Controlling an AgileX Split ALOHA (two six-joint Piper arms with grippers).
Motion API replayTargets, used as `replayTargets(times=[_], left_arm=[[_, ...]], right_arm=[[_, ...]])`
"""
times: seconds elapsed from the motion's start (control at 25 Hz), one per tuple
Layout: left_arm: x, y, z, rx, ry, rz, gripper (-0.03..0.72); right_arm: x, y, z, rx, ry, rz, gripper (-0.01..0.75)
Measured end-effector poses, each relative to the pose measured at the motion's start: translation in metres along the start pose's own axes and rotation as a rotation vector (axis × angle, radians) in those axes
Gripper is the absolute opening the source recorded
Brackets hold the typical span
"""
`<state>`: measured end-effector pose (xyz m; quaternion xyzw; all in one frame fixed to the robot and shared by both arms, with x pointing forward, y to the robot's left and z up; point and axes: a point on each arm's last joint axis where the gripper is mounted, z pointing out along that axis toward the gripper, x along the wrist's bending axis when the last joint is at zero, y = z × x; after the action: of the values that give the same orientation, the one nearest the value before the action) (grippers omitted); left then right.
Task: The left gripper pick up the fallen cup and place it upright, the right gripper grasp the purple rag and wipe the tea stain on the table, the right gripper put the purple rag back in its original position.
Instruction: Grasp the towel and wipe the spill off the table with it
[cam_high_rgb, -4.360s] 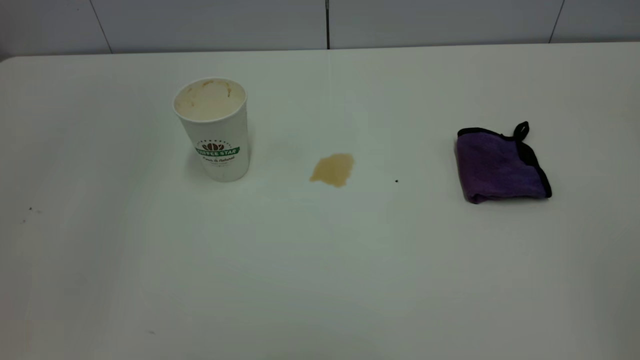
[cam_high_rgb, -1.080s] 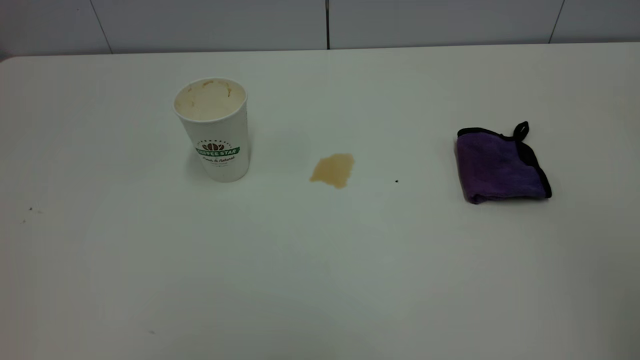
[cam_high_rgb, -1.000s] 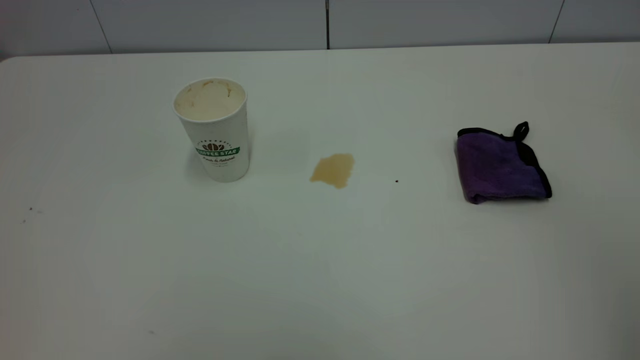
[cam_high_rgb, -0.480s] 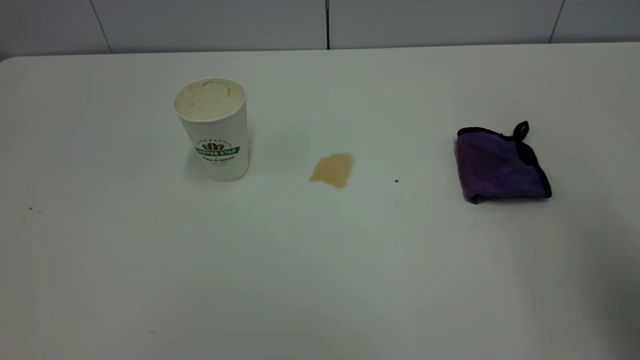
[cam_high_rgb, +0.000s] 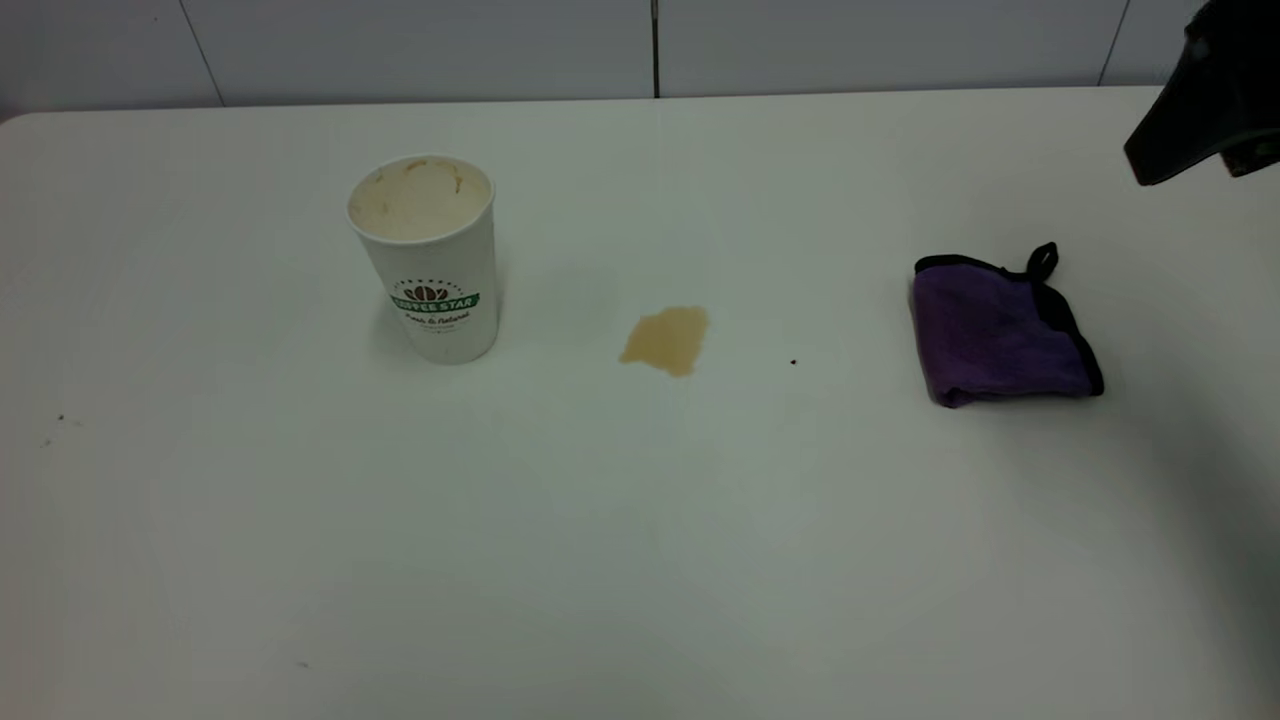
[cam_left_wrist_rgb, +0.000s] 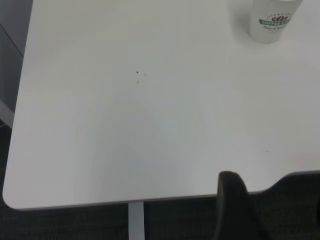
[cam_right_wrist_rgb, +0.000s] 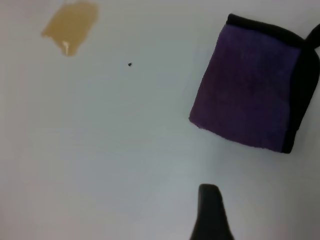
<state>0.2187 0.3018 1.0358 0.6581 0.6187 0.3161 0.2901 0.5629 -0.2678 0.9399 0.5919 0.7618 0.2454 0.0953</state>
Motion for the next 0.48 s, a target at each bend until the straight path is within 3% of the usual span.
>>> replayTargets(times=[0.28,0.48], left_arm=[[0.000,0.000,0.000,0.000,0.000,-0.001,0.432],[0.000,0.000,0.000,0.000,-0.001,-0.001,0.432]], right_arm=[[-0.010,0.023,0.068,0.154,0.029,0.016,0.589],[-0.012,0.034,0.111,0.278,-0.067,-0.017,0.589]])
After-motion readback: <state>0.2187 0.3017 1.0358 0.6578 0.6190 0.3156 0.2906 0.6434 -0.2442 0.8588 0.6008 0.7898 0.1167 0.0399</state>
